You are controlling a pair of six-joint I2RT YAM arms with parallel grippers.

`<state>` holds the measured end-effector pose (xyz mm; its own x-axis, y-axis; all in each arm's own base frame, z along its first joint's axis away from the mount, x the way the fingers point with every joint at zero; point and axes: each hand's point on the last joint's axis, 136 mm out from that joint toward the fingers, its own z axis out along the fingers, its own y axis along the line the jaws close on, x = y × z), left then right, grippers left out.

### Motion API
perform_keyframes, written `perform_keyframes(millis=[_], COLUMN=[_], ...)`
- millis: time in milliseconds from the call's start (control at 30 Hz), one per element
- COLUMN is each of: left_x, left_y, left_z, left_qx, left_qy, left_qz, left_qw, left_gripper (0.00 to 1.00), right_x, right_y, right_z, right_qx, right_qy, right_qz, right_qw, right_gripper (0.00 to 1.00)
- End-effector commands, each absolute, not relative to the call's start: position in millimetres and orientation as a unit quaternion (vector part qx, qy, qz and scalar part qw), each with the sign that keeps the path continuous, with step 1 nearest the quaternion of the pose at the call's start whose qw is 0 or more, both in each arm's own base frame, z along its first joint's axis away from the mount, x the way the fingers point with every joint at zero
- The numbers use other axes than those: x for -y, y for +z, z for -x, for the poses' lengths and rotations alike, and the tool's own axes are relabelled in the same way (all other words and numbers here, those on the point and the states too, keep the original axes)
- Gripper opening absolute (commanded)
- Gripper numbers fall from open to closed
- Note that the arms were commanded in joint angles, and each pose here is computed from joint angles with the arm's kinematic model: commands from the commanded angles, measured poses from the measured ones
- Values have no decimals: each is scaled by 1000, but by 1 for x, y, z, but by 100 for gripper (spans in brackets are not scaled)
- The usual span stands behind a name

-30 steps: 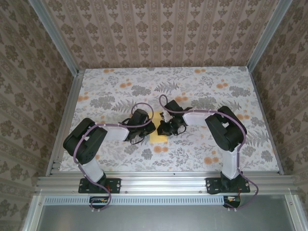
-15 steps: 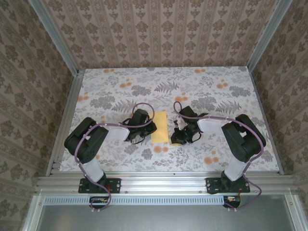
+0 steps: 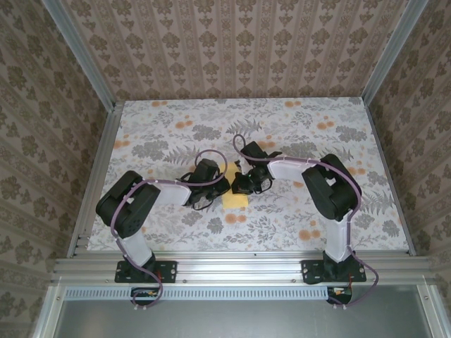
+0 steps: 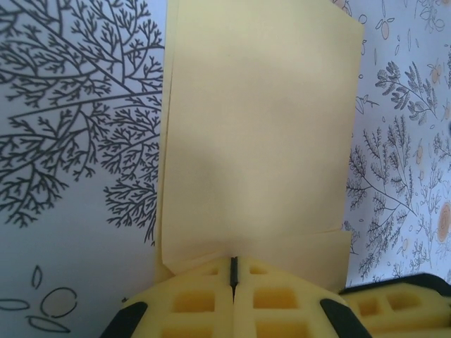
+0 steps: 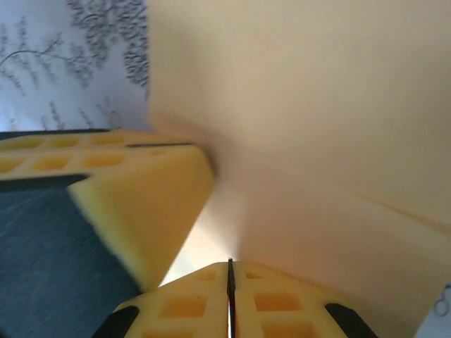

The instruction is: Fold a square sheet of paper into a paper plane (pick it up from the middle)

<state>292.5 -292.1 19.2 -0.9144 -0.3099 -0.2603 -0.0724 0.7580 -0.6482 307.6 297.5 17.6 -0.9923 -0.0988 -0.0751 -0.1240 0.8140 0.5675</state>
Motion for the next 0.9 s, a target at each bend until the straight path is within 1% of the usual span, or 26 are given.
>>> perform_keyframes(millis=[0,333,433,567,667,733,767,867], left_x=[262,259,261,271,283,290,292,292], left_y=[-28,-27,-24,-8,16,37,44,63], left_z=[-265,-267,-269,-275,-282,-288,-289,-291], left_qx=[-953,-955,-955,-950,-943,-936,-933,-926], left_qy=[-247,-238,-240,-258,-281,-298,-304,-316], left_qz=[124,122,116,100,82,74,72,74], left_qw=[125,128,131,142,159,174,179,194], left_gripper=[7,6,6,9,17,29,33,43], right_x=[-292,-230,-219,-224,-229,-232,-235,-248], right_y=[3,-12,-2,29,49,57,57,61], right_z=[-309,-236,-230,-246,-268,-284,-289,-310], right_qx=[-960,-966,-966,-962,-959,-959,-958,-954], right_qy=[277,254,255,271,272,264,263,272], right_qz=[46,30,27,39,46,51,53,56], right_qw=[18,-30,-23,25,72,95,99,113], right_gripper=[10,10,11,16,20,22,23,23])
